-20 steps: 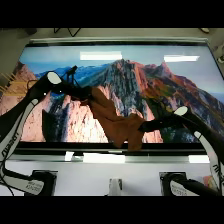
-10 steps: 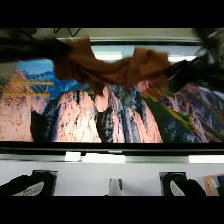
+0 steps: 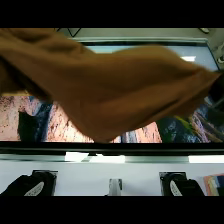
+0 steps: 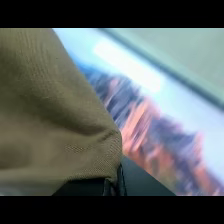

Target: Fold the shirts.

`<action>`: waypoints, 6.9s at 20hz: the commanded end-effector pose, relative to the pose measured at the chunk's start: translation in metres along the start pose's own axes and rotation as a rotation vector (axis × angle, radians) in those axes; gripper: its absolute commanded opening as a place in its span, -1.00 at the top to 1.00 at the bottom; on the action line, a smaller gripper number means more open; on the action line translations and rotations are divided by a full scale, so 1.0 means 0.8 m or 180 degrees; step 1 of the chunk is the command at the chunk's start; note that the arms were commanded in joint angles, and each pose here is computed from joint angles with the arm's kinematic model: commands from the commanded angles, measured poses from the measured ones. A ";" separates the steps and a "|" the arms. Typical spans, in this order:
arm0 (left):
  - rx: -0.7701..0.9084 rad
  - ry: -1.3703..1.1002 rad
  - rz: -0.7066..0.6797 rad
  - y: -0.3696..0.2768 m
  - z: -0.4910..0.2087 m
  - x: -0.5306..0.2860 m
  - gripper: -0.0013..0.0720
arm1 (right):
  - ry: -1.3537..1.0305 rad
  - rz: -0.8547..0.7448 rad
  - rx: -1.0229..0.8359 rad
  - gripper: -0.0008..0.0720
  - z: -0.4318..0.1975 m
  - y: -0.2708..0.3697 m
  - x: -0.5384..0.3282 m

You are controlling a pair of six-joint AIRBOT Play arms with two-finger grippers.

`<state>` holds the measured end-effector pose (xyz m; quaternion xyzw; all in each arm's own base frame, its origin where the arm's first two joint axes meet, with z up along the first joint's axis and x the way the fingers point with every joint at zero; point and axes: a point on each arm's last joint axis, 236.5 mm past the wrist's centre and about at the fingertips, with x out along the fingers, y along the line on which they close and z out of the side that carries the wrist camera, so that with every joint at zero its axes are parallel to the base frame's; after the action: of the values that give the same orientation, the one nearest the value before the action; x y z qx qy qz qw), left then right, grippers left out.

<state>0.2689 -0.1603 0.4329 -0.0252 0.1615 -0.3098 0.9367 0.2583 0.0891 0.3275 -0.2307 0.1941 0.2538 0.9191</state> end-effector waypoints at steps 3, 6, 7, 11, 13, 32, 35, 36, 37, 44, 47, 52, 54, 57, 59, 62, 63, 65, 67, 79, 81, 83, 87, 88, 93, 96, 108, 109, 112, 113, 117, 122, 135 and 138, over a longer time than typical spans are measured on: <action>-0.0533 0.1696 0.0167 0.061 -0.211 0.091 0.86 | 0.1542 0.1004 0.0610 0.91 -0.200 0.075 0.107; -0.0863 0.2427 0.0142 0.091 -0.360 0.158 0.86 | 0.1655 0.0917 0.1110 0.91 -0.281 0.086 0.199; -0.0985 0.2523 0.0175 0.100 -0.396 0.178 0.86 | 0.1681 0.0845 0.1297 0.91 -0.300 0.086 0.222; -0.1488 0.2448 0.0165 0.115 -0.451 0.253 0.84 | 0.1680 0.0612 0.1993 0.91 -0.328 0.077 0.283; -0.1719 0.2334 0.0102 0.113 -0.450 0.278 0.43 | 0.1421 0.0500 0.2144 0.91 -0.311 0.063 0.297; -0.3288 0.2969 0.0194 0.048 -0.626 0.201 -0.89 | 0.1841 0.0967 0.1641 0.90 -0.331 0.097 0.267; -0.3358 0.2921 0.0203 0.035 -0.635 0.221 -0.87 | 0.1862 0.0991 0.1643 0.90 -0.332 0.100 0.265; -0.3358 0.2904 0.0217 0.033 -0.638 0.226 -0.86 | 0.1863 0.0994 0.1644 0.90 -0.332 0.100 0.265; -0.3345 0.2885 0.0235 0.031 -0.640 0.230 -0.78 | 0.1869 0.1000 0.1645 0.90 -0.332 0.101 0.265; -0.2970 0.2580 0.0219 0.044 -0.625 0.256 0.86 | 0.2021 0.1193 0.1667 0.90 -0.336 0.118 0.251; -0.1886 0.1830 -0.0285 0.046 -0.502 0.272 0.87 | 0.1803 0.1104 0.1550 0.91 -0.302 0.101 0.242; -0.0352 -0.0645 0.0091 0.092 -0.080 0.112 0.87 | 0.0120 -0.0015 0.0805 0.91 -0.048 -0.043 0.138; -0.0099 -0.1586 0.0485 0.091 0.048 -0.021 0.87 | -0.0462 -0.0840 0.0599 0.91 0.039 -0.105 0.030; -0.0209 -0.1799 0.0935 0.098 0.074 -0.105 0.87 | -0.0064 -0.1515 0.0770 0.91 0.005 -0.135 -0.055; -0.0543 -0.1113 0.0843 0.103 0.008 -0.073 0.87 | 0.0633 -0.1116 0.0879 0.91 -0.054 -0.096 -0.038; -0.0628 -0.0687 0.0692 0.103 -0.042 -0.042 0.87 | 0.1023 -0.0466 0.0743 0.91 -0.078 -0.048 -0.011; -0.0589 -0.0655 0.0692 0.105 -0.046 -0.039 0.87 | 0.1109 -0.0406 0.0716 0.91 -0.085 -0.044 -0.009; -0.0518 -0.0661 0.0712 0.107 -0.046 -0.038 0.87 | 0.1380 -0.0235 0.0750 0.91 -0.105 -0.031 -0.005; -0.0502 -0.0748 0.0748 0.111 -0.038 -0.041 0.87 | 0.1750 0.0184 0.0841 0.91 -0.137 0.003 0.005; -0.1497 0.0296 -0.0032 0.071 -0.295 0.147 0.86 | 0.2382 0.0219 0.1945 0.90 -0.391 0.089 0.191; -0.1534 0.0438 -0.0063 0.055 -0.342 0.170 0.87 | 0.2525 0.0340 0.2071 0.50 -0.404 0.104 0.199; -0.1530 0.0567 -0.0118 0.043 -0.363 0.180 0.86 | 0.2487 0.0390 0.2034 -0.30 -0.398 0.103 0.202; -0.1570 0.0433 0.0027 0.069 -0.345 0.176 0.86 | 0.2254 0.0618 0.1290 -0.85 -0.332 0.068 0.188; -0.1586 0.0390 0.0085 0.079 -0.340 0.175 0.86 | 0.2058 0.0643 0.1232 -0.85 -0.301 0.059 0.189; -0.1640 0.0346 0.0175 0.094 -0.337 0.172 0.87 | 0.1382 0.1060 0.1425 -0.84 -0.218 0.098 0.238; -0.1647 0.0413 0.0132 0.089 -0.342 0.171 0.86 | 0.1615 0.1656 0.1016 -0.84 -0.220 0.205 0.280; -0.1642 0.0422 0.0121 0.087 -0.342 0.170 0.86 | 0.1911 0.1856 0.1039 -0.81 -0.262 0.313 0.358; -0.1642 0.0422 0.0120 0.087 -0.342 0.170 0.86 | 0.1958 0.1851 0.1019 -0.81 -0.269 0.314 0.361; -0.1641 0.0421 0.0120 0.087 -0.342 0.170 0.86 | 0.2139 0.1884 0.0983 -0.81 -0.292 0.321 0.363; -0.1641 0.0421 0.0120 0.087 -0.342 0.170 0.86 | 0.2205 0.1907 0.0988 -0.81 -0.300 0.324 0.363; -0.1638 0.0421 0.0121 0.087 -0.342 0.170 0.86 | 0.2318 0.1879 0.1134 -0.11 -0.312 0.330 0.369; -0.1578 0.0403 0.0134 0.090 -0.340 0.169 0.86 | 0.2141 0.1984 0.0805 0.92 -0.273 0.314 0.356; -0.0069 -0.1579 0.0068 0.028 0.055 -0.039 0.86 | -0.0367 0.0623 0.0499 0.91 0.068 0.100 0.086; 0.0240 -0.2099 0.0035 -0.016 0.120 -0.115 0.86 | -0.0480 0.0679 0.0898 0.91 0.074 0.101 0.048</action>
<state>0.2755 -0.1248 0.4792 -0.1262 -0.0656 -0.2810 0.9491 0.2818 0.2089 0.3009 -0.1211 0.2003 0.3448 0.9090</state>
